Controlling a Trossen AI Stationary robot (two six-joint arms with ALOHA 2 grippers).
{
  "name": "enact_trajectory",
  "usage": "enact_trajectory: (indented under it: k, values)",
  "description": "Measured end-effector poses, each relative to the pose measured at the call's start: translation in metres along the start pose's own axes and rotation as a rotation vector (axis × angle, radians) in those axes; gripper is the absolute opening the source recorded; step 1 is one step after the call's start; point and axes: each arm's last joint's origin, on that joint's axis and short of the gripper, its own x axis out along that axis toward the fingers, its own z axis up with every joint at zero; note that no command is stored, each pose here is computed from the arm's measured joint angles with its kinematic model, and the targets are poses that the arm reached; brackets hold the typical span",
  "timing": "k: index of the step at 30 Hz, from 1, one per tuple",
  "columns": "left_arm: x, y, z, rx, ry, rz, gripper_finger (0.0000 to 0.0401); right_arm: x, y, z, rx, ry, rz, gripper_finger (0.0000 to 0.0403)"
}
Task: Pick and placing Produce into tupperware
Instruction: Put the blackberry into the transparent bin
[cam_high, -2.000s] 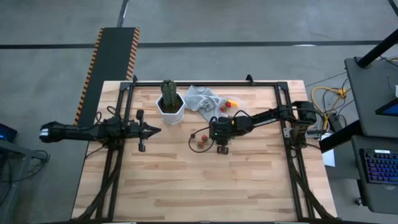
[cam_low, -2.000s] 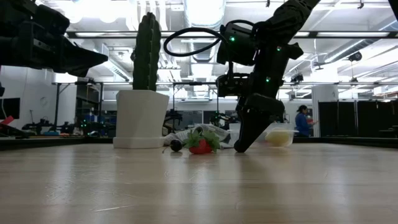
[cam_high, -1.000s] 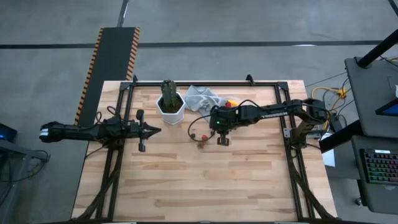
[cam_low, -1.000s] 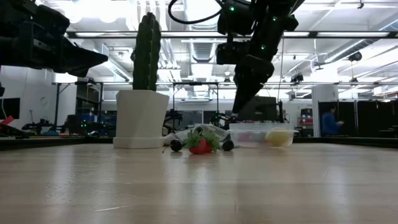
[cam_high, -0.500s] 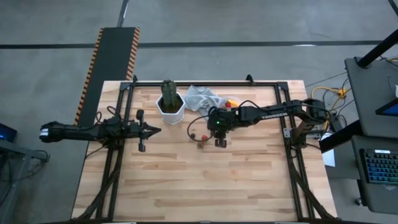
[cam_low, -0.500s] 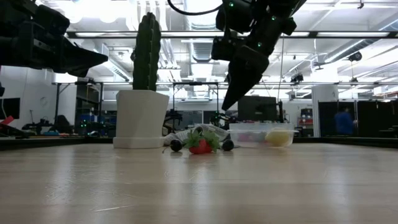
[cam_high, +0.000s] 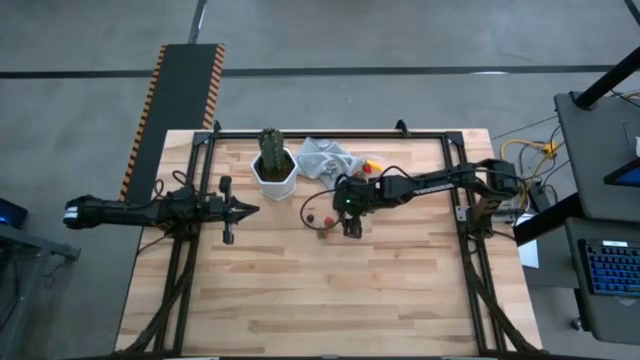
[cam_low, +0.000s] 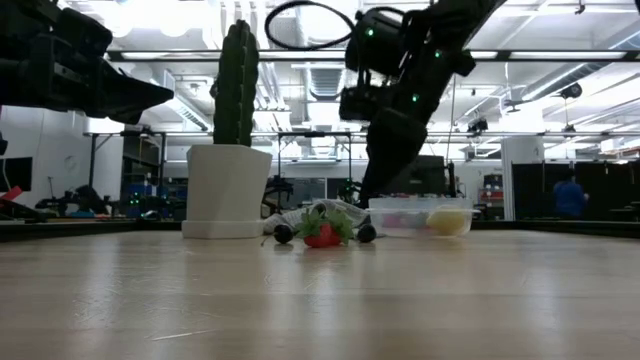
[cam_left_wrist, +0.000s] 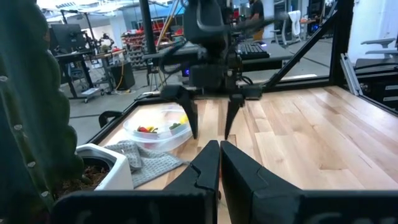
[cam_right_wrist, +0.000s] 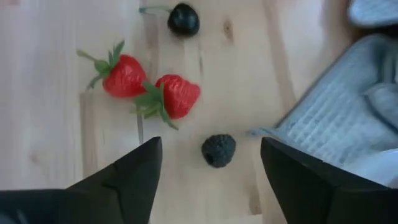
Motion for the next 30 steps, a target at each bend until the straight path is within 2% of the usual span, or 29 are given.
enact_trajectory:
  k: [11, 21, 30]
  values:
    - [0.000, 0.000, 0.000, 0.000, 0.000, 0.003, 0.0000, 0.032, 0.001, -0.007, -0.004, 0.073, -0.001, 0.0248]
    - [0.000, 0.000, 0.000, 0.000, 0.000, 0.004, 0.0000, 0.035, -0.003, -0.008, 0.009, 0.070, -0.007, 0.0235]
    - [0.000, 0.000, 0.000, 0.000, 0.000, 0.004, 0.0000, 0.036, -0.003, -0.009, 0.026, 0.073, -0.007, 0.0206]
